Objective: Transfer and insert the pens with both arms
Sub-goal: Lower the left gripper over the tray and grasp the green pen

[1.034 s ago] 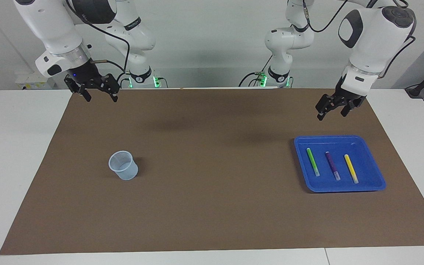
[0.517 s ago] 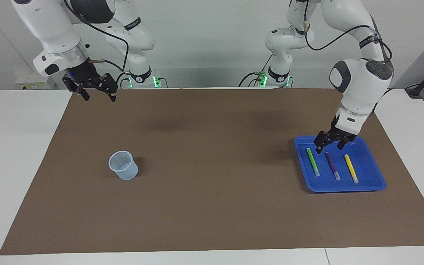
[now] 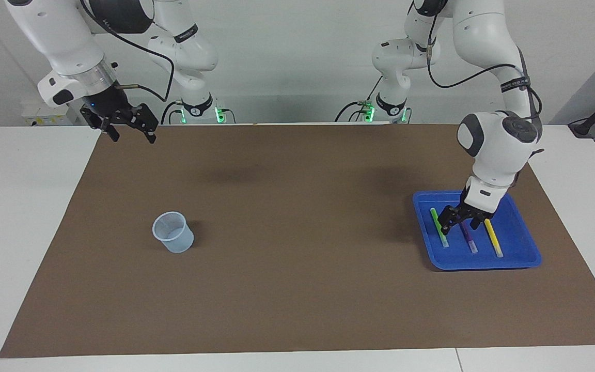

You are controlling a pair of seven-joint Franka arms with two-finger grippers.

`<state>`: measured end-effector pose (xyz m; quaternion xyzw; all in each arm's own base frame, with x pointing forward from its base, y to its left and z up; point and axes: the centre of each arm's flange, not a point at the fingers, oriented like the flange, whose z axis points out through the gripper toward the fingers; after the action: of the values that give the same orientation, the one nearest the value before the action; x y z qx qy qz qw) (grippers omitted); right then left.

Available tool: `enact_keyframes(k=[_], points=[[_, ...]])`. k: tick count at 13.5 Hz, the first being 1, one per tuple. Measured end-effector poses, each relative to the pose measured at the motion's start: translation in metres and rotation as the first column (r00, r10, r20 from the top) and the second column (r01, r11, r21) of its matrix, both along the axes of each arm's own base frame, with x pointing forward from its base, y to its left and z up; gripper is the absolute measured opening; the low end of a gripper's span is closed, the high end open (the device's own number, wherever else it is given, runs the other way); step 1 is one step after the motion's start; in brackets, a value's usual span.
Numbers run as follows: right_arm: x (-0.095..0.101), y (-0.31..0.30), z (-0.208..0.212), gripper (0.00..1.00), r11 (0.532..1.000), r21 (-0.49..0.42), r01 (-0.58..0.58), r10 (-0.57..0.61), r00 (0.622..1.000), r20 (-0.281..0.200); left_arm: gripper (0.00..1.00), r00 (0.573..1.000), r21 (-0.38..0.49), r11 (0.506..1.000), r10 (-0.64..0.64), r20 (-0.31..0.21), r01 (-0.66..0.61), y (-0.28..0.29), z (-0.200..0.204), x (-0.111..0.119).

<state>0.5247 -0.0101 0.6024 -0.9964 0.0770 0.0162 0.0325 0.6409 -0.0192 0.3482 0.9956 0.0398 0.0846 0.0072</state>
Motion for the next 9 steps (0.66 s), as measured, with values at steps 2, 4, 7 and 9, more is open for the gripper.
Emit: enact_keyframes(k=[2,4,7,9], points=[[-0.002,0.0,0.0,1.0,1.0,-0.001,0.0,0.0,1.0,-0.005,0.97,1.0,-0.001,1.0,-0.001,-0.012,0.001,0.0,-0.008,0.0],[-0.004,-0.005,0.003,1.0,1.0,-0.003,-0.001,0.001,1.0,-0.003,0.93,1.0,-0.001,1.0,-0.002,-0.022,0.002,-0.001,-0.013,-0.002],[-0.008,-0.034,0.006,1.0,0.983,0.002,-0.183,0.183,0.983,0.014,0.92,0.999,0.0,1.0,-0.004,-0.052,0.004,-0.001,-0.027,-0.011],[-0.013,-0.057,0.009,1.0,0.961,0.003,-0.278,0.278,0.96,0.027,0.92,0.998,0.001,1.0,-0.004,-0.066,0.004,-0.001,-0.033,-0.015]])
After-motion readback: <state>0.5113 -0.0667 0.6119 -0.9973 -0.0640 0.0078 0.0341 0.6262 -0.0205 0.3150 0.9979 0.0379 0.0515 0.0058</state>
